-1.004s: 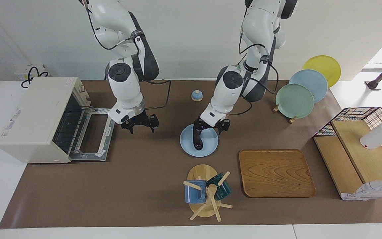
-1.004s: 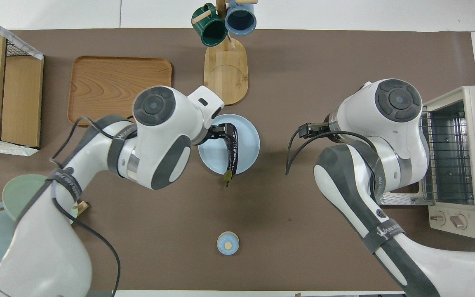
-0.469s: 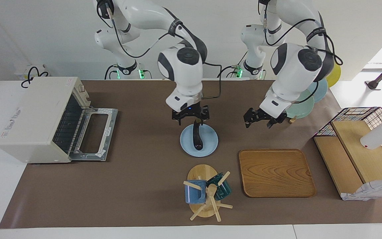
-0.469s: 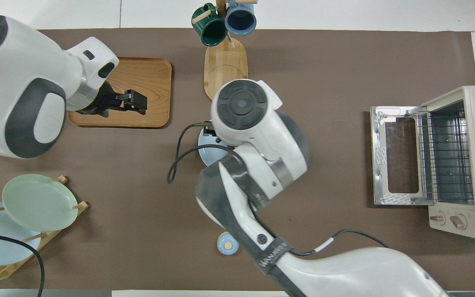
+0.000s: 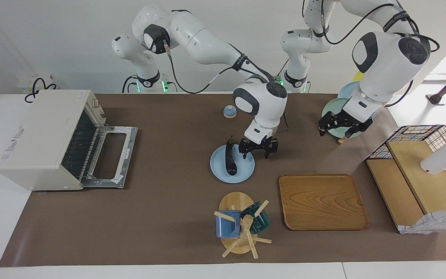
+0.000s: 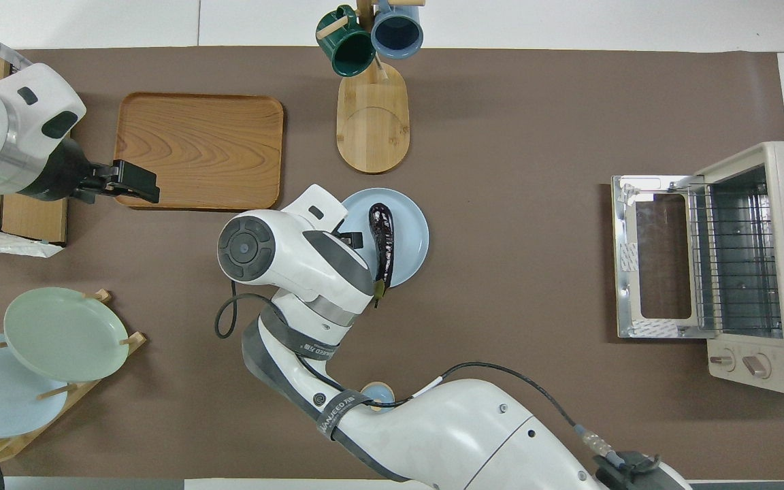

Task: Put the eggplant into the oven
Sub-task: 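Hold the eggplant with the right gripper while the left gripper withdraws, then carry the eggplant with the right gripper to the open oven, then lower the eggplant into the oven and open the right gripper, then withdraw the right gripper out of the oven, then push the oven door shut with the right gripper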

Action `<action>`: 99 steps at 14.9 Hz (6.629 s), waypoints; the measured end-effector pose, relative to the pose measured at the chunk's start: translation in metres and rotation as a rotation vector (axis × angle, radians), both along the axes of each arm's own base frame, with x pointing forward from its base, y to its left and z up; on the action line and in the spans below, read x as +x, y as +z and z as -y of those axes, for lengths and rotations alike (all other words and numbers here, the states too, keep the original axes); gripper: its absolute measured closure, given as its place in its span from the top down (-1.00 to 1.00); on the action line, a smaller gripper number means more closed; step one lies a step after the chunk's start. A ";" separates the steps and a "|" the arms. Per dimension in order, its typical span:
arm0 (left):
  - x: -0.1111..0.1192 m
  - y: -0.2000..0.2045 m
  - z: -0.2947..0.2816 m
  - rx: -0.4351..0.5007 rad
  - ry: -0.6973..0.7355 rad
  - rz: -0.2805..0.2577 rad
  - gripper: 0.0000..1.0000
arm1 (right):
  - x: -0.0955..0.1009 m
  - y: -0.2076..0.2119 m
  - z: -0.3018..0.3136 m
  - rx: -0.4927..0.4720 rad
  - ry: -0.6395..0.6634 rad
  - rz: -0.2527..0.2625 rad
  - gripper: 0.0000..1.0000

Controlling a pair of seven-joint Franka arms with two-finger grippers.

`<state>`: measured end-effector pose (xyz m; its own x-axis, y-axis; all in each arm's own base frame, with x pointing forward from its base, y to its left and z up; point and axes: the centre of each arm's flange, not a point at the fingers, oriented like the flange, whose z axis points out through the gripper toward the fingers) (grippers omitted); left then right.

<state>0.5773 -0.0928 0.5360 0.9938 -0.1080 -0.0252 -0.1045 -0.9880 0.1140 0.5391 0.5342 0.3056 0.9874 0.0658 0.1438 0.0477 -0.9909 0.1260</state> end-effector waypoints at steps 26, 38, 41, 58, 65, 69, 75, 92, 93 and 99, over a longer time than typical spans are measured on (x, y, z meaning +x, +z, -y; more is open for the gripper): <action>-0.029 0.045 -0.009 0.094 -0.028 -0.035 1.00 | 0.029 0.033 0.052 -0.088 0.020 -0.036 -0.96; -0.027 0.045 -0.027 0.094 -0.014 -0.034 1.00 | 0.029 0.104 0.373 -0.184 0.139 -0.235 -0.96; -0.026 0.045 -0.029 0.093 -0.016 -0.034 1.00 | 0.012 0.108 0.448 -0.171 0.126 -0.270 -0.96; -0.027 0.049 -0.034 0.093 -0.009 -0.028 1.00 | -0.019 0.073 0.573 -0.119 0.091 -0.252 -0.81; -0.027 0.049 -0.034 0.093 -0.009 -0.028 1.00 | -0.004 0.106 0.532 -0.083 0.123 -0.217 -0.47; -0.027 0.049 -0.034 0.093 -0.009 -0.028 1.00 | 0.003 0.105 0.457 -0.050 0.082 -0.156 -0.93; -0.027 0.049 -0.034 0.093 -0.009 -0.028 1.00 | 0.006 0.010 0.458 -0.033 0.025 -0.212 -0.98; -0.027 0.049 -0.034 0.093 -0.009 -0.028 1.00 | -0.002 -0.006 0.473 -0.204 0.152 -0.260 -0.98; -0.027 0.049 -0.034 0.093 -0.009 -0.028 1.00 | 0.002 0.003 0.473 -0.213 0.179 -0.277 -0.98; -0.027 0.049 -0.034 0.093 -0.009 -0.028 1.00 | 0.025 0.122 0.533 -0.244 0.238 -0.310 -0.98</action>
<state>0.5499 -0.0588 0.5849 0.9916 -0.1125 -0.0631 -0.1111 -0.9935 0.0248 0.5644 0.0008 0.4276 0.9345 0.2916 -0.2041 0.3430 -0.8909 0.2977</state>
